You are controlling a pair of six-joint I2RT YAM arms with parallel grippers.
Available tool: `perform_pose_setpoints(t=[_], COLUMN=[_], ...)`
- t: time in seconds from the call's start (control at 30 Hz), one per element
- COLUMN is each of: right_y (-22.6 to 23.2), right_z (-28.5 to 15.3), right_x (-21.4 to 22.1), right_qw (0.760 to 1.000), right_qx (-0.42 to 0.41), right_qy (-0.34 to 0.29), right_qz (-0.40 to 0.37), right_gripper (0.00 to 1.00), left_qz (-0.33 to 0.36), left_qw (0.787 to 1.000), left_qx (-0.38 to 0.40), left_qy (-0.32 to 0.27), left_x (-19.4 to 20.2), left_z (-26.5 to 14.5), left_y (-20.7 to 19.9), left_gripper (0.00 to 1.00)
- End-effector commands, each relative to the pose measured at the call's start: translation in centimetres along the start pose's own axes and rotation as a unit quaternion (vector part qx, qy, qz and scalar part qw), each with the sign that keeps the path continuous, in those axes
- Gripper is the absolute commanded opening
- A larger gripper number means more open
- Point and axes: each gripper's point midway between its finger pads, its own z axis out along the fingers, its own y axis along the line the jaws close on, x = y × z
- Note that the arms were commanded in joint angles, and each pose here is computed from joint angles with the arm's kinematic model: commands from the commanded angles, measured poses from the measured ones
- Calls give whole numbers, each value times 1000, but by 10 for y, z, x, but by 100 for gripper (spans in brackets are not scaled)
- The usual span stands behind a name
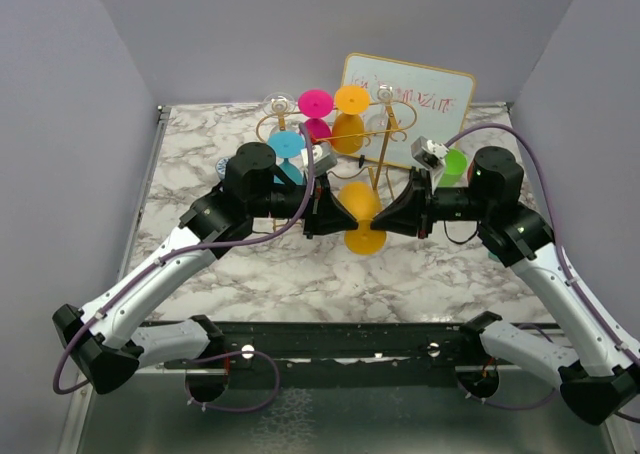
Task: Take the wine glass off the wine glass rack
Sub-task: Place the wine glass at the center of the board.
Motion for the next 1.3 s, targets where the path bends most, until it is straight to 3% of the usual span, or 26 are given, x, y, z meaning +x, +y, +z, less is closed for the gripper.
perform_pose_setpoints(t=[0.0,0.03,0.1,0.13,0.27,0.47,0.6,0.67,0.77,1.03,1.13,1.27], right_y=[3,3,4,4,7,8,8,7,5,-12,-25,-37], right_z=[0,0,0,0,0,-1,0,0,1,4,1,-8], right_x=[-3,-4,-4,-5,-7,-10,-10,-8,-6,-8,-18,-31], right_qw=[1000,1000,1000,1000,1000,1000,1000,1000,1000,998,994,990], right_qx=[-7,-7,-7,-9,-15,-14,-15,-14,-12,33,81,99], right_qy=[-8,-8,-9,-10,-11,-16,-15,-12,-10,-14,-33,-49], right_qz=[-6,-6,-6,-6,-5,-4,-1,1,6,53,62,89], right_gripper=[1,1,1,1,1,1,1,1,3,54,63,66], left_qz=[10,9,5,4,-3,-10,-7,-4,3,33,56,109], left_qw=[1000,1000,1000,1000,1000,1000,1000,1000,1000,999,997,989], left_qx=[-6,-6,-5,-4,12,11,6,-3,-1,40,60,100], left_qy=[-7,-7,-4,-3,5,10,7,2,-1,-1,2,-5], left_x=[-6,-5,-4,-3,0,3,0,-1,-2,4,9,14], left_z=[-2,-1,-1,-1,2,6,6,5,4,1,-3,-15], left_y=[1,1,2,2,-1,3,5,7,5,-8,-15,-34], left_gripper=[0,2,34,40,46,42,21,3,0,0,0,0])
